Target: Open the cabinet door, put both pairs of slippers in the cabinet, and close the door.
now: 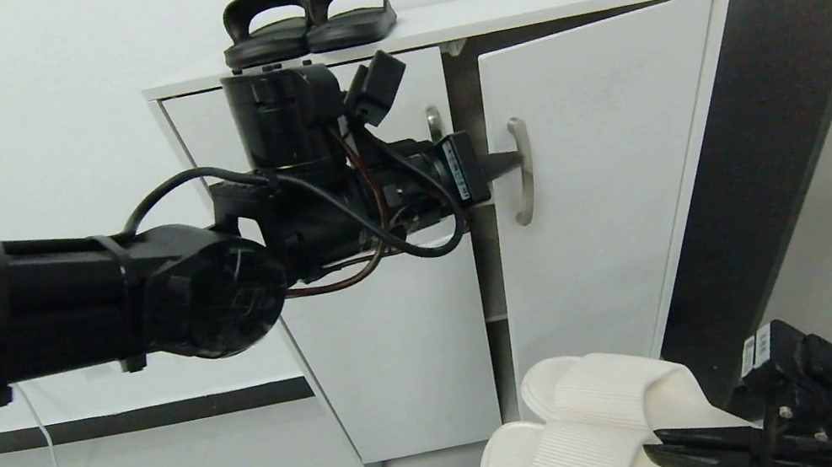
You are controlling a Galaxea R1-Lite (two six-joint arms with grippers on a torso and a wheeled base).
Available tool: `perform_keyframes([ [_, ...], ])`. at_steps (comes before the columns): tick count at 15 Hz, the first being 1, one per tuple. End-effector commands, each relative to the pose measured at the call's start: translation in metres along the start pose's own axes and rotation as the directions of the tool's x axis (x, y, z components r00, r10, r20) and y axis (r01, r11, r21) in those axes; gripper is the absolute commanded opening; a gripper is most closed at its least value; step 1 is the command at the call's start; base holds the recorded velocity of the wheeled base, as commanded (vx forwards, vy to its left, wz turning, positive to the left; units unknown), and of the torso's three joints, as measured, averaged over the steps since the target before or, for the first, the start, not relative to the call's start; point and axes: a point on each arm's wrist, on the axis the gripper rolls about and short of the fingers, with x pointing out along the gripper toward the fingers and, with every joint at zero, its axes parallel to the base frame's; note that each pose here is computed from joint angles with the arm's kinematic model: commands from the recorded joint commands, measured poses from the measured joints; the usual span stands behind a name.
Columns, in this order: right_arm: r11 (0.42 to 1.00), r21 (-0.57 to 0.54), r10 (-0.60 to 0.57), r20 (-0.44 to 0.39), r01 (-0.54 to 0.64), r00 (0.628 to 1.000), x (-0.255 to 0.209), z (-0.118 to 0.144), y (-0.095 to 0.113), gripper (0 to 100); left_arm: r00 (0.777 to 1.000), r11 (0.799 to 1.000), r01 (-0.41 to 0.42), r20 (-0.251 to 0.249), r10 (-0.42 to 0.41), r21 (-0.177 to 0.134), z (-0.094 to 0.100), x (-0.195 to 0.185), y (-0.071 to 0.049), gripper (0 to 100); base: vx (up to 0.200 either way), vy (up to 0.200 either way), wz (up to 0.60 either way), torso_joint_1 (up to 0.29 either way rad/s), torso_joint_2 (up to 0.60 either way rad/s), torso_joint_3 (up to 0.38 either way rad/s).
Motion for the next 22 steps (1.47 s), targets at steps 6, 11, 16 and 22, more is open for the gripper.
perform_keyframes([
  [6,1.0,-0.004,0.008,0.005,-0.008,1.0,0.0,0.001,0.002,0,0.999,0.999,-0.006,0.044,0.008,-0.035,0.014,-0.033,0.004,0,0.0,0.0,0.0,0.0,0.0,0.0],
  [11,1.0,-0.004,0.01,-0.001,-0.01,1.0,0.001,0.0,0.002,0,0.998,0.997,-0.032,0.042,0.036,-0.074,0.006,-0.002,0.039,0,0.0,0.0,0.0,0.0,0.0,0.0],
  [16,1.0,-0.004,0.01,-0.003,-0.01,1.0,0.001,0.0,0.002,0,0.997,0.987,-0.022,0.066,0.033,-0.157,0.008,0.021,0.052,0,0.0,0.0,0.0,0.0,0.0,0.0],
  [22,1.0,-0.009,0.017,-0.014,-0.017,1.0,0.0,-0.003,0.005,0,0.999,0.984,0.02,0.05,-0.011,-0.175,-0.004,0.039,0.042,0,-0.167,0.0,0.0,0.002,0.0,0.0],
])
